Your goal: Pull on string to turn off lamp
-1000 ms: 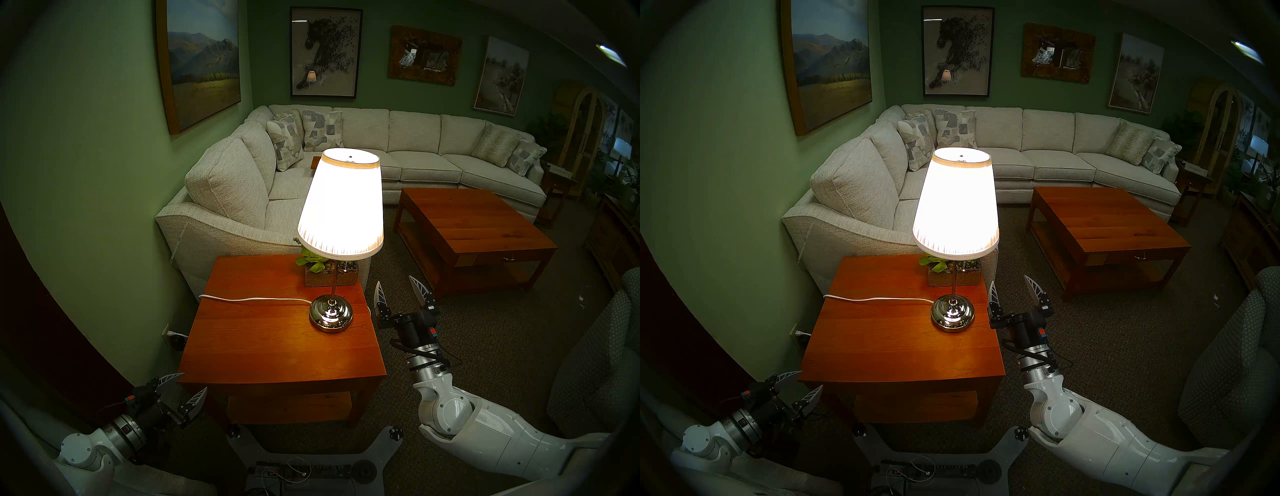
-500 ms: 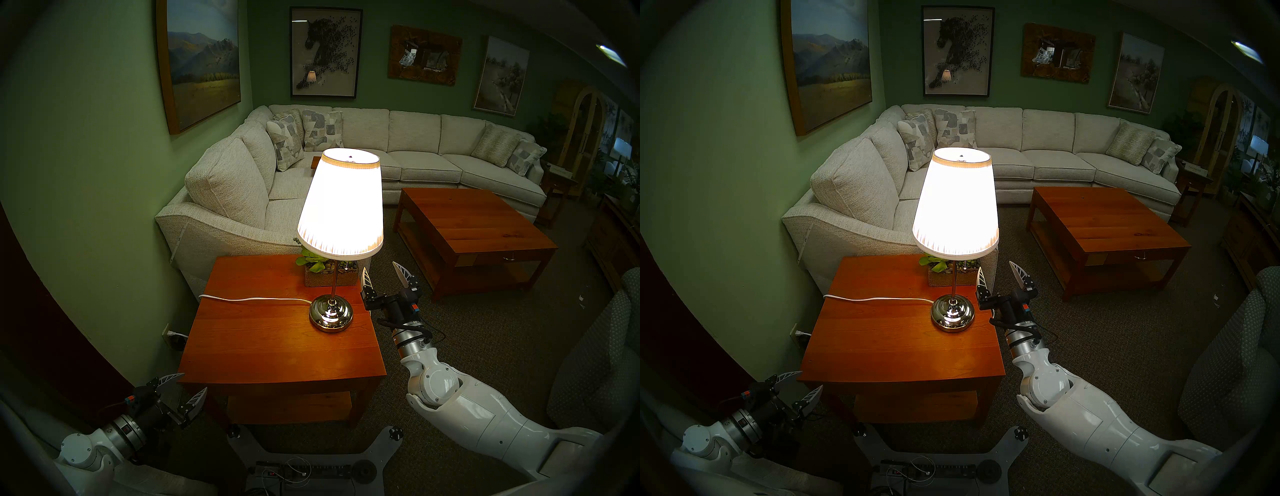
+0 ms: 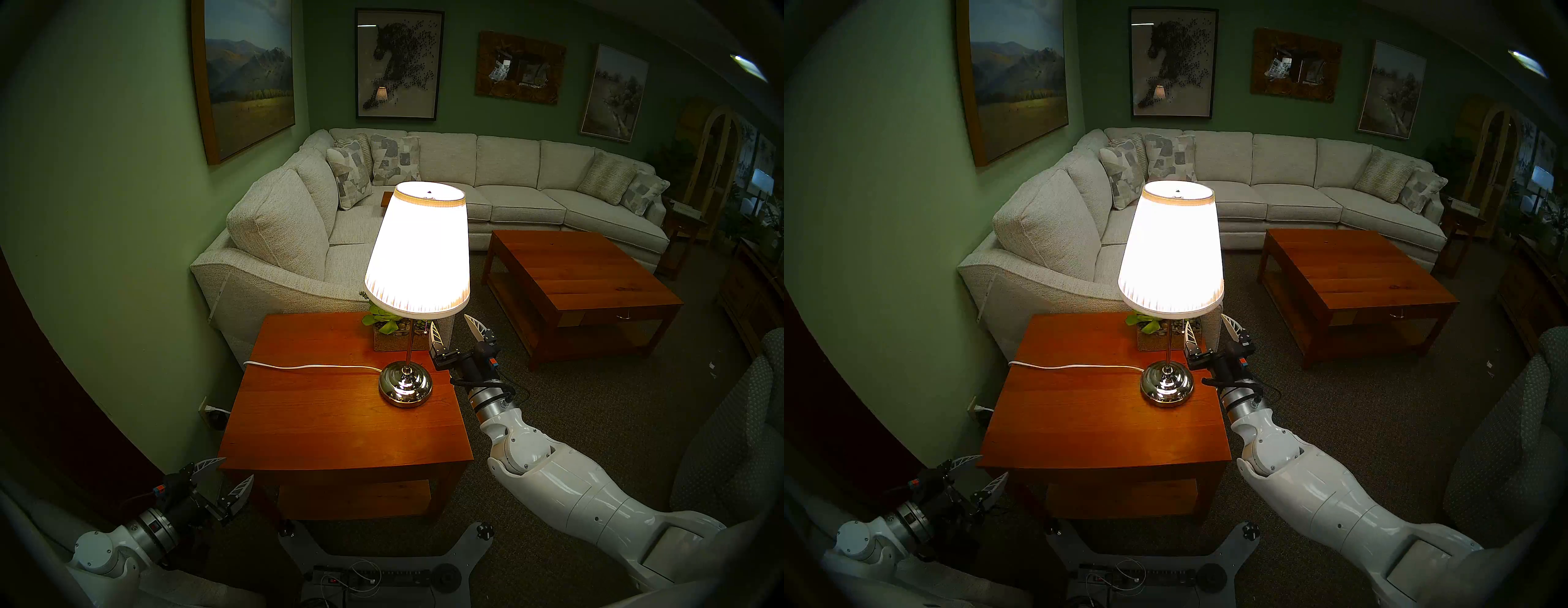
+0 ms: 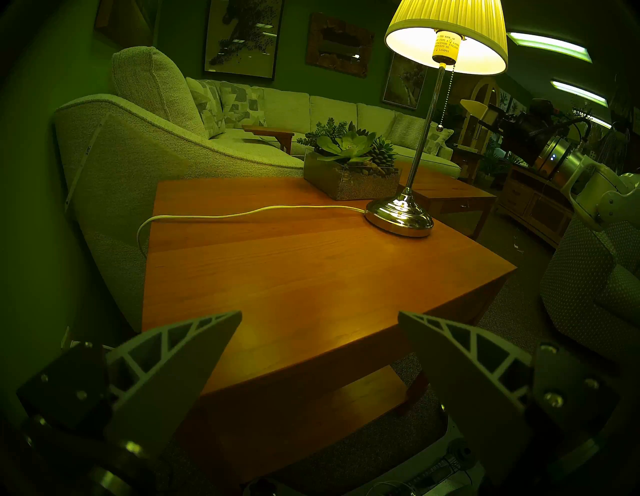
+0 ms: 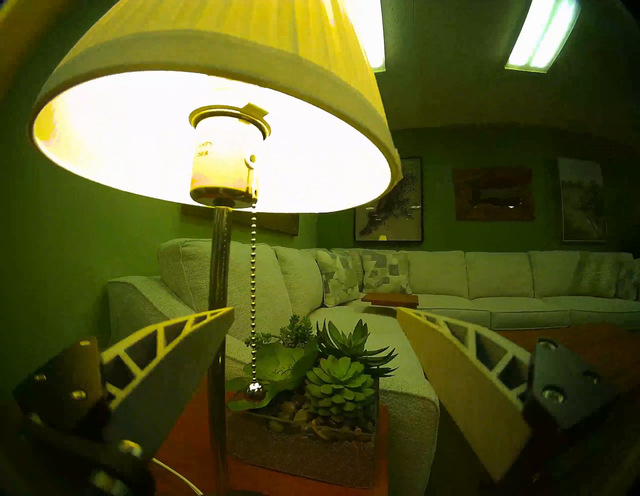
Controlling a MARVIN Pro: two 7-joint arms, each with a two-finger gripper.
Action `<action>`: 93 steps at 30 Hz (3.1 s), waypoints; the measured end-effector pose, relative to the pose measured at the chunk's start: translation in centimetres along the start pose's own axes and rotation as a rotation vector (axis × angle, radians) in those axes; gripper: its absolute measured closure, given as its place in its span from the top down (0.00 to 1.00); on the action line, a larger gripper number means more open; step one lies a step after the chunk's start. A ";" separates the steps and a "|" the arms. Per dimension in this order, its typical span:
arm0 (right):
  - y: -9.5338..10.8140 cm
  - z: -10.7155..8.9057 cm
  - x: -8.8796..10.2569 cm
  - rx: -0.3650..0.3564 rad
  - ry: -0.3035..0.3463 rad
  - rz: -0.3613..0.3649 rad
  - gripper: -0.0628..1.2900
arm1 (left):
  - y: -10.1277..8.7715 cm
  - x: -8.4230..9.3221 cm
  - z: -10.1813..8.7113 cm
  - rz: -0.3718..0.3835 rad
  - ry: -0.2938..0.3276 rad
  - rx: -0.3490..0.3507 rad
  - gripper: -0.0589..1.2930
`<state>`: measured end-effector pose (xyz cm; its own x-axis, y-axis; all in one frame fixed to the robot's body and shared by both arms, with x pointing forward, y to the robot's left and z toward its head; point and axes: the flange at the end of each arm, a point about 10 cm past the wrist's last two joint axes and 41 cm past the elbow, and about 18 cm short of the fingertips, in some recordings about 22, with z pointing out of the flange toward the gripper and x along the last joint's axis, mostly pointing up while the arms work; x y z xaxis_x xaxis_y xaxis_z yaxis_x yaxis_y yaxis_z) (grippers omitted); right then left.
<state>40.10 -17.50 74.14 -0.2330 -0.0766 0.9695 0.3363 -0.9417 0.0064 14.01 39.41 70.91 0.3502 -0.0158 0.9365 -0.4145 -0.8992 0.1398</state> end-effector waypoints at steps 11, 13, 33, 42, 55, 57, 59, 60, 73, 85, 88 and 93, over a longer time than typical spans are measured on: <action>-0.6 1.9 0.1 0.027 0.024 0.038 0.95 | 0.0 0.0 0.0 0.000 0.000 0.000 0.96; -0.6 2.1 0.1 0.030 0.027 0.041 0.95 | 0.0 0.0 0.0 0.000 0.000 0.000 0.96; 0.3 3.6 -1.6 0.033 0.000 0.053 0.95 | 0.0 0.0 0.0 0.000 0.000 0.000 0.96; 0.5 5.0 -1.6 0.037 0.005 0.054 0.95 | 0.0 0.0 0.0 0.000 0.000 0.000 0.96; 0.5 6.2 -1.4 0.053 0.038 0.058 0.22 | 0.0 0.0 0.0 0.000 0.000 0.000 0.96; 0.2 6.0 -1.6 0.062 0.044 0.060 0.11 | 0.0 0.0 0.0 0.000 0.000 0.000 0.96; 0.1 5.9 -1.6 0.066 0.047 0.061 0.02 | 0.0 0.0 0.0 0.000 0.000 0.000 0.96; -0.1 5.6 -1.8 0.071 0.048 0.061 0.02 | 0.0 0.0 0.0 0.000 0.000 0.000 0.96; -2.1 1.8 -4.4 0.106 0.004 0.079 0.02 | 0.0 0.0 0.0 0.001 0.000 0.000 0.96; -2.5 1.2 -4.9 0.101 0.000 0.075 0.02 | 0.0 0.0 0.0 0.001 0.000 0.000 0.96; -2.5 1.1 -5.2 0.093 -0.005 0.072 0.02 | 0.0 0.0 0.0 0.000 0.000 0.000 0.96; -2.3 0.7 -6.0 0.078 -0.021 0.066 0.02 | 0.0 0.0 0.0 0.000 0.000 0.000 0.96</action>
<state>41.35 -14.62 68.44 -0.1893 -0.1302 0.9732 0.4203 -0.9065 -0.0395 14.03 39.39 70.94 0.3497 -0.0160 0.9367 -0.4148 -0.8991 0.1395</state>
